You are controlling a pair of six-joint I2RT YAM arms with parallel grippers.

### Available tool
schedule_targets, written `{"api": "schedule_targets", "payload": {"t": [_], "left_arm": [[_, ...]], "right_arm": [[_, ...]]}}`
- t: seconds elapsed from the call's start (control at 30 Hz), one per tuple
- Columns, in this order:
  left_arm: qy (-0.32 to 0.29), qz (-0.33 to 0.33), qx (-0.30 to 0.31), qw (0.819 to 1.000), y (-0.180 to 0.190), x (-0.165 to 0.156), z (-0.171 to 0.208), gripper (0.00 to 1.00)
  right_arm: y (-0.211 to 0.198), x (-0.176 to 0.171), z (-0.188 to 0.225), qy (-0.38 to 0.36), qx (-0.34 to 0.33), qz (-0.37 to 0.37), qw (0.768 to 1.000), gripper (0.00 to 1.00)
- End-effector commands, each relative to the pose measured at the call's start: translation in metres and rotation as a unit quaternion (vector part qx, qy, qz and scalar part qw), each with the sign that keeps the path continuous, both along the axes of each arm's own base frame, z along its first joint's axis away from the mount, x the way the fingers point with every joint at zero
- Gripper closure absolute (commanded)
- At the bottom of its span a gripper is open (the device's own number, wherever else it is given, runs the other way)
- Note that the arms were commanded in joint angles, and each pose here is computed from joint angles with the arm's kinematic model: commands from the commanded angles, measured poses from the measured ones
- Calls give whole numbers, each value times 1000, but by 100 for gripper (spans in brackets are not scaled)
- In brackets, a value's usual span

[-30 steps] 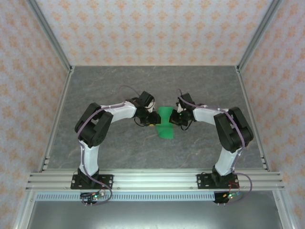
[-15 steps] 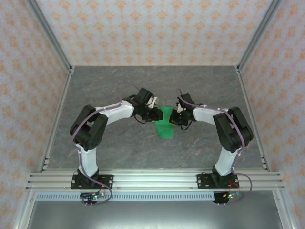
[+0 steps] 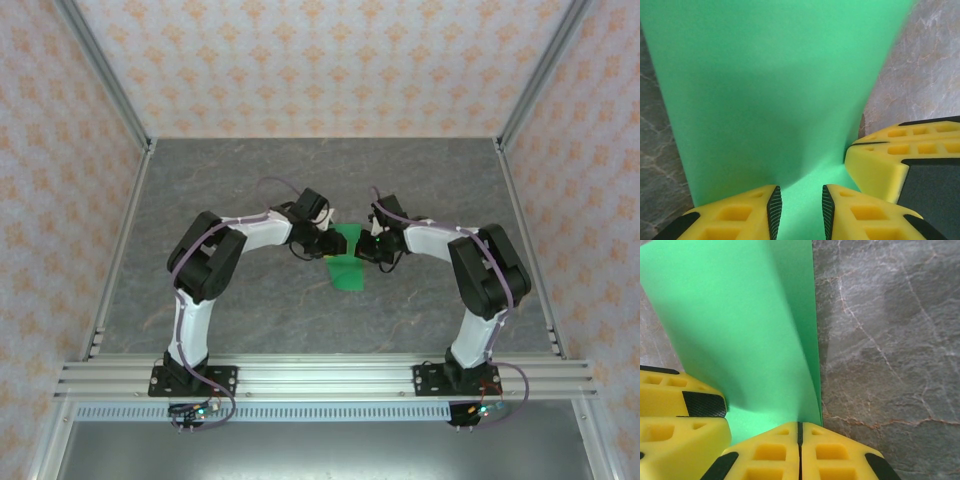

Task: Fold a paper plane with a square sheet of paper (fold left side to right side)
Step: First fold the square sheet of paper in half at the center of the table, then hold the square sheet of paper at the center of the table.

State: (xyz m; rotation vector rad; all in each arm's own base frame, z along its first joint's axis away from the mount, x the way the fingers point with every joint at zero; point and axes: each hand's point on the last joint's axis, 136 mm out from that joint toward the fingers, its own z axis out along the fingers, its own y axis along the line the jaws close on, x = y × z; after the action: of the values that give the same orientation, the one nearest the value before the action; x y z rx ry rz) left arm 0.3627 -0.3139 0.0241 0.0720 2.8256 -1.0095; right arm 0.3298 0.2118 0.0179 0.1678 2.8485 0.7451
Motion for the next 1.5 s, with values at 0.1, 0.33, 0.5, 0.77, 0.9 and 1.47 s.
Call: {"api": "schedule_targets", "payload": {"t": [0.1, 0.33, 0.5, 0.77, 0.9, 1.47], "left_arm": [[14, 59, 53, 997, 60, 0, -20, 68], [-5, 54, 45, 998, 65, 6, -1, 67], [-48, 46, 5, 998, 55, 13, 35, 68], [-40, -2, -33, 999, 5, 14, 34, 68], [-38, -2, -18, 999, -4, 24, 20, 68], [-4, -17, 70, 997, 9, -5, -31, 68]], "right_arm": [[-34, -27, -41, 62, -94, -7, 994, 93], [-32, -26, -39, 61, -89, -6, 994, 93], [-31, -25, -38, 61, -87, -5, 994, 93], [-31, -25, -38, 61, -86, -5, 994, 93], [-30, -25, -38, 61, -86, -4, 994, 93], [-5, 0, 11, -5, -5, 7, 1000, 93]]}}
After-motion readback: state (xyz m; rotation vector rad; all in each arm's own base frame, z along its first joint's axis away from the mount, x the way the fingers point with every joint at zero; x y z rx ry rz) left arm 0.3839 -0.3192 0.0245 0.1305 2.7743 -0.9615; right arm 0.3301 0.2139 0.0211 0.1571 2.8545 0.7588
